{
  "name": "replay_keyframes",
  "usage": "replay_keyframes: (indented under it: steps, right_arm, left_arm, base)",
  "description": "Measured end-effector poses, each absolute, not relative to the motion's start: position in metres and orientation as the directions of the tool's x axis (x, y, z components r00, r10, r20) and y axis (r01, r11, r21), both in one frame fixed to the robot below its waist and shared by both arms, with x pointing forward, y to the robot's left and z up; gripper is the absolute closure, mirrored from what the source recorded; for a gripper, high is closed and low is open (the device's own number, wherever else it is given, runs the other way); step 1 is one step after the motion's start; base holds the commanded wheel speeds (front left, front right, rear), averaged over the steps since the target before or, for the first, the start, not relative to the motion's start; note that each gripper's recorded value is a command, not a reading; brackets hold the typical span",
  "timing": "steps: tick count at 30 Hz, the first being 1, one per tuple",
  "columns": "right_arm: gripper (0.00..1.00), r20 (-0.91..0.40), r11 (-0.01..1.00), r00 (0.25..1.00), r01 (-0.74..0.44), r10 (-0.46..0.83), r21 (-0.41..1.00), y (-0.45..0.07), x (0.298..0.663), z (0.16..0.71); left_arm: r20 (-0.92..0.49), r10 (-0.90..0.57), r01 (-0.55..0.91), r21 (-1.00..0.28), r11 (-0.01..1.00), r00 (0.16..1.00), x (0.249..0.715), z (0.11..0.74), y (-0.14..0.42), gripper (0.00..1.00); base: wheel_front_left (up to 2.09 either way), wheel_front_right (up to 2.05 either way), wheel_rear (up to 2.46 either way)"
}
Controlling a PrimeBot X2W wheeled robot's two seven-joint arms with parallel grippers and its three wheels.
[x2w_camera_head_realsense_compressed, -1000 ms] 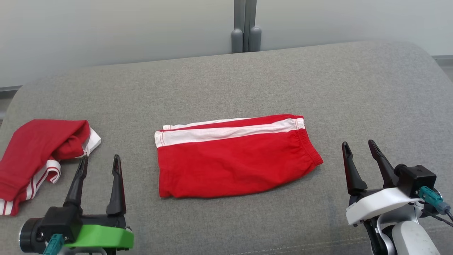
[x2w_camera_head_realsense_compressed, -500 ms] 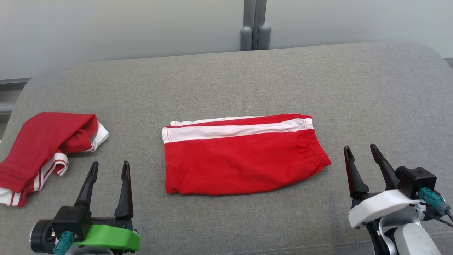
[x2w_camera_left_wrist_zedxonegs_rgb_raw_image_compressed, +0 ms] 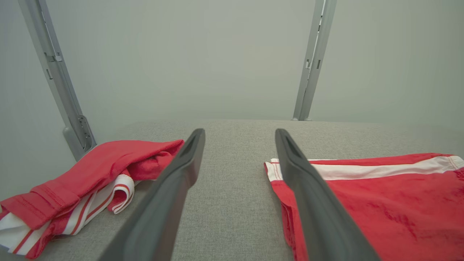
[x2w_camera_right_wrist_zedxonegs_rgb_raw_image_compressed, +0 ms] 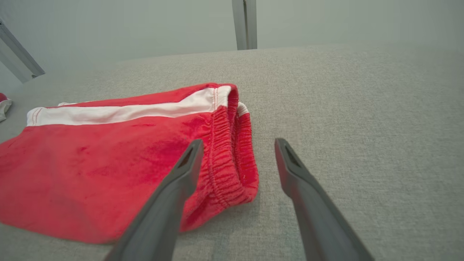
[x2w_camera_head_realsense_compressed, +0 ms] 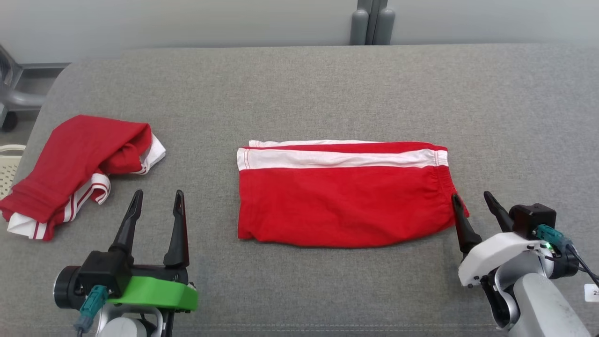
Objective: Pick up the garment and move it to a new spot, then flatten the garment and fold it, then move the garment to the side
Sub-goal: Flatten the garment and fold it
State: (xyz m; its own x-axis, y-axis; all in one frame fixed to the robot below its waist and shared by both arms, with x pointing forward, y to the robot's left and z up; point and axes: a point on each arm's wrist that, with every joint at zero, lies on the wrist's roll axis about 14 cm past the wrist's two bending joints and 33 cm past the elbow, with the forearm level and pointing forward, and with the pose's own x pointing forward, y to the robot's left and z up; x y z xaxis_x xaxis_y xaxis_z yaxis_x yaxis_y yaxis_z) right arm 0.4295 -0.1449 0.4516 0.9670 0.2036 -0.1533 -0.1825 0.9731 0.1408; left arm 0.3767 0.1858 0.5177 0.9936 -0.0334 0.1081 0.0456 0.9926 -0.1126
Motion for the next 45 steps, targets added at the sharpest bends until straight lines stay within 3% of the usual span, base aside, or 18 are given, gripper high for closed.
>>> replay_keyframes:
  steps: [13, 14, 15, 16, 25, 37, 45]
  right_arm:
    - [0.00, -0.348, 0.961, 0.906, -0.170, 0.240, 0.219, -0.120, 0.453, 0.378]
    - [0.05, -0.349, 0.958, 0.905, -0.167, 0.242, 0.233, -0.117, 0.455, 0.377]
    - [0.63, -0.348, 0.957, 0.906, -0.164, 0.243, 0.240, -0.116, 0.456, 0.377]
    - [1.00, -0.347, 0.956, 0.906, -0.161, 0.242, 0.246, -0.115, 0.457, 0.376]
    - [1.00, -0.337, 0.944, 0.921, -0.083, 0.195, 0.319, -0.128, 0.456, 0.379]
    - [1.00, -0.314, 0.949, 0.945, 0.180, -0.093, 0.261, -0.248, 0.430, 0.387]
    - [1.00, -0.192, 0.962, 0.979, 0.109, -0.061, 0.250, -0.235, 0.438, 0.423]
  left_arm:
    - [0.067, -0.033, 0.040, -0.113, 0.993, 0.997, 0.394, 0.502, 0.187, 0.00]
    - [0.066, -0.036, 0.043, -0.111, 0.993, 0.997, 0.395, 0.501, 0.187, 0.00]
    - [0.064, -0.038, 0.045, -0.110, 0.993, 0.997, 0.395, 0.501, 0.187, 0.00]
    - [0.063, -0.038, 0.044, -0.111, 0.993, 0.997, 0.396, 0.500, 0.187, 0.00]
    - [0.062, -0.068, 0.074, -0.109, 0.991, 0.996, 0.402, 0.498, 0.178, 0.00]
    - [0.068, -0.149, 0.156, -0.113, 0.981, 0.987, 0.416, 0.496, 0.152, 0.00]
    - [0.084, -0.188, 0.196, -0.106, 0.975, 0.979, 0.420, 0.501, 0.142, 0.00]
  base:
    - [0.00, 0.00, 0.00]
    - [0.00, 0.00, 0.00]
    - [0.00, 0.00, 0.00]
    - [0.00, 0.00, 0.00]
    - [0.00, 0.00, 0.00]
    - [0.00, 0.00, 0.00]
    - [0.00, 0.00, 0.00]
